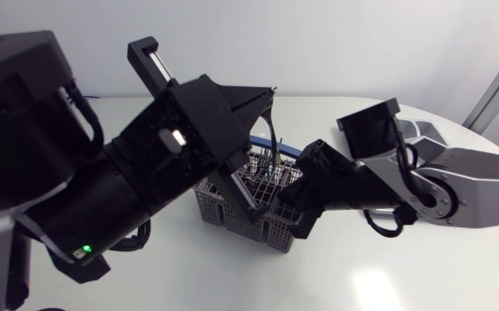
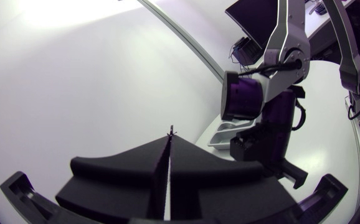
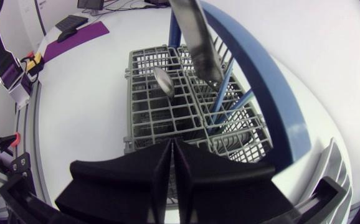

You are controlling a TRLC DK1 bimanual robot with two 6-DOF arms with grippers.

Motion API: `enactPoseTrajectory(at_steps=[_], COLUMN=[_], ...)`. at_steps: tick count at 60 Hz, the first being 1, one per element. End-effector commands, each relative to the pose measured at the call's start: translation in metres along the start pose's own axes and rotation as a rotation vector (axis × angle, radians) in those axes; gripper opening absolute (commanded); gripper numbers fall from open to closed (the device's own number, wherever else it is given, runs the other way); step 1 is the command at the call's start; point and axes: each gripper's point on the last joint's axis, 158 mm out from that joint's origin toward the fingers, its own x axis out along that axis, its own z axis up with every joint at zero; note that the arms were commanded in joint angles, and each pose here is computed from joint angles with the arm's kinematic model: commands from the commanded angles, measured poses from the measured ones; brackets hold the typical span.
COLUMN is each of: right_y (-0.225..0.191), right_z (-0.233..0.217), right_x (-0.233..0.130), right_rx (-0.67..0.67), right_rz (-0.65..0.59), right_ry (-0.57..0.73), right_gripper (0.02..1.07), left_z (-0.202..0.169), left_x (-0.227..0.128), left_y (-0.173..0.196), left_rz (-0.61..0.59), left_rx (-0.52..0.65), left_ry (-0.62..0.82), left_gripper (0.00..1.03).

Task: Unload the cutlery basket into the drawer organizer.

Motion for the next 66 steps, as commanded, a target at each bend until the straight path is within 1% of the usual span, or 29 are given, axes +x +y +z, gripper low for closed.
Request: enactPoseTrajectory(at_steps=[1,7,10,17,28,38,50,56,66], right_y=[0.003,0.006,0.006,-0.001,-0.014,-0.014,-0.014,-0.014,-0.017], right_z=[-0.001,0.007,0.009,0.013,0.012,0.011,0.016,0.020,0.024], right_x=[-0.016,-0.034,-0.042,-0.064,-0.093,-0.105,-0.117,-0.122,-0.123], right_rx=[0.016,-0.002,-0.009,-0.027,-0.041,-0.049,-0.058,-0.066,-0.070], right_rz=[-0.014,-0.024,-0.033,-0.073,-0.143,-0.169,-0.193,-0.204,-0.220], right_ry=[-0.015,-0.047,-0.062,-0.102,-0.152,-0.187,-0.226,-0.248,-0.275], right_gripper=[0.27,0.50,0.58,0.65,0.65,0.65,0.65,0.65,0.65], left_z=[0.008,0.008,0.006,-0.001,-0.007,-0.006,0.007,0.008,0.010], left_x=[-0.002,0.000,0.003,0.011,0.031,0.047,0.062,0.066,0.068], left_y=[0.014,0.017,0.016,0.010,-0.002,-0.015,-0.027,-0.033,-0.038], left_rz=[0.033,0.035,0.034,0.021,-0.005,-0.025,-0.071,-0.096,-0.113], left_rx=[-0.047,-0.088,-0.107,-0.167,-0.277,-0.358,-0.463,-0.498,-0.516], left_ry=[-0.010,0.005,0.020,0.062,0.124,0.144,0.140,0.151,0.147], left_gripper=[0.03,0.03,0.03,0.03,0.03,0.03,0.03,0.03,0.03])
